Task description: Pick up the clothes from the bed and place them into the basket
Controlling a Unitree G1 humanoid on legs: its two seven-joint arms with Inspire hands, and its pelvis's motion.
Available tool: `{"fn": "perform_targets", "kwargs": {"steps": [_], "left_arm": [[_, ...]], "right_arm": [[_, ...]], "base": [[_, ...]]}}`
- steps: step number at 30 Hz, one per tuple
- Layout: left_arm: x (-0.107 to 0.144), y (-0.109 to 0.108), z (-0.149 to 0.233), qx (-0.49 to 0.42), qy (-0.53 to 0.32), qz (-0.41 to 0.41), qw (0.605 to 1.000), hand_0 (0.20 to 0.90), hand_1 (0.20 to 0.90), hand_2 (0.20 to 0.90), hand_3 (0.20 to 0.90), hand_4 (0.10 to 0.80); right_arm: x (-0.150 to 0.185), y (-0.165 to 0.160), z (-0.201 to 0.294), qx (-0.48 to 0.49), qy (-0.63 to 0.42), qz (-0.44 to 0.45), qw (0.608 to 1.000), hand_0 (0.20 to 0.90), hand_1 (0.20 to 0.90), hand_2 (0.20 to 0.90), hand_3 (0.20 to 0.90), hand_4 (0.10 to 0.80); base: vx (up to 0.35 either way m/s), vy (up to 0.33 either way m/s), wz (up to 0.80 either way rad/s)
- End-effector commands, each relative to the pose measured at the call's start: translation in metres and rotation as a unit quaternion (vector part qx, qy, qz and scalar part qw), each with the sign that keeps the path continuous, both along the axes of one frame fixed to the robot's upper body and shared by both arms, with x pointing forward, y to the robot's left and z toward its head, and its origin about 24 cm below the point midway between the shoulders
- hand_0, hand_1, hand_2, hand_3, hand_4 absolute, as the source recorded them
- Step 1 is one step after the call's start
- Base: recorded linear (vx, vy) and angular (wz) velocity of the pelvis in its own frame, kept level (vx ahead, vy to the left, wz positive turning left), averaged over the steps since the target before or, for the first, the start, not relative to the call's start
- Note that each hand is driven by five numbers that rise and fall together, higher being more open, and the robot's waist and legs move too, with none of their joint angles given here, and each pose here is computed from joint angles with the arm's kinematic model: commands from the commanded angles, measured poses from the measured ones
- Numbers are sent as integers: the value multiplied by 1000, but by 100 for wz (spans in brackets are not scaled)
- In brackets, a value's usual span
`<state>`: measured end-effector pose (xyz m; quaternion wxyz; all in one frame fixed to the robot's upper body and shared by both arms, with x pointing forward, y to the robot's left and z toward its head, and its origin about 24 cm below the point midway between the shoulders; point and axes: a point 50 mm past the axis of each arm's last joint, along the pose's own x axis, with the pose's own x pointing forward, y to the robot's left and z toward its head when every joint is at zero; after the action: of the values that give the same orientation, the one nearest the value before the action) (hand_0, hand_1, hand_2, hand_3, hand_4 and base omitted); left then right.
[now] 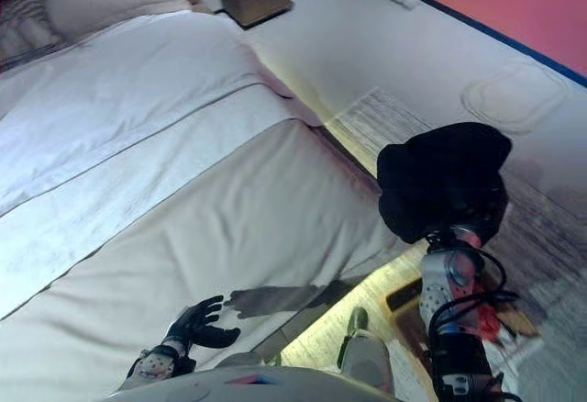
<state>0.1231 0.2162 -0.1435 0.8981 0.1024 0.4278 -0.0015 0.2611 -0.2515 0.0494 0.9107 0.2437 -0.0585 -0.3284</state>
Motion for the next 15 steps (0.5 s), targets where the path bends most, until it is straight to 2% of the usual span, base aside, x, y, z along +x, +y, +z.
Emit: {"fn": "perform_targets", "kwargs": {"steps": [1, 4, 6, 12, 15], "left_arm": [[17, 25, 15, 18, -58, 44, 997, 900, 900, 900, 900, 800], [20, 24, 16, 17, -66, 60, 996, 900, 900, 900, 900, 800], [22, 21, 17, 8, -74, 57, 996, 900, 900, 900, 900, 800], [26, 4, 18, -7, -86, 18, 996, 900, 900, 900, 900, 800], [20, 0, 15, -21, -81, 24, 996, 900, 900, 900, 900, 800]], "right_arm": [[6, 15, 44, -54, -112, 23, 992, 300, 300, 300, 200, 100], [8, 27, 33, -47, -82, 25, 995, 300, 300, 300, 200, 100], [6, 31, 24, -43, -54, 6, 998, 300, 300, 300, 200, 100], [-5, 26, -12, -27, 21, -18, 999, 300, 300, 300, 200, 100], [-1, 26, -23, -43, 46, 15, 998, 300, 300, 300, 200, 100]], "base": [[-156, -229, -204], [-90, -223, -131], [-82, -205, -89], [-32, -110, -32], [-30, 36, -28]]}}
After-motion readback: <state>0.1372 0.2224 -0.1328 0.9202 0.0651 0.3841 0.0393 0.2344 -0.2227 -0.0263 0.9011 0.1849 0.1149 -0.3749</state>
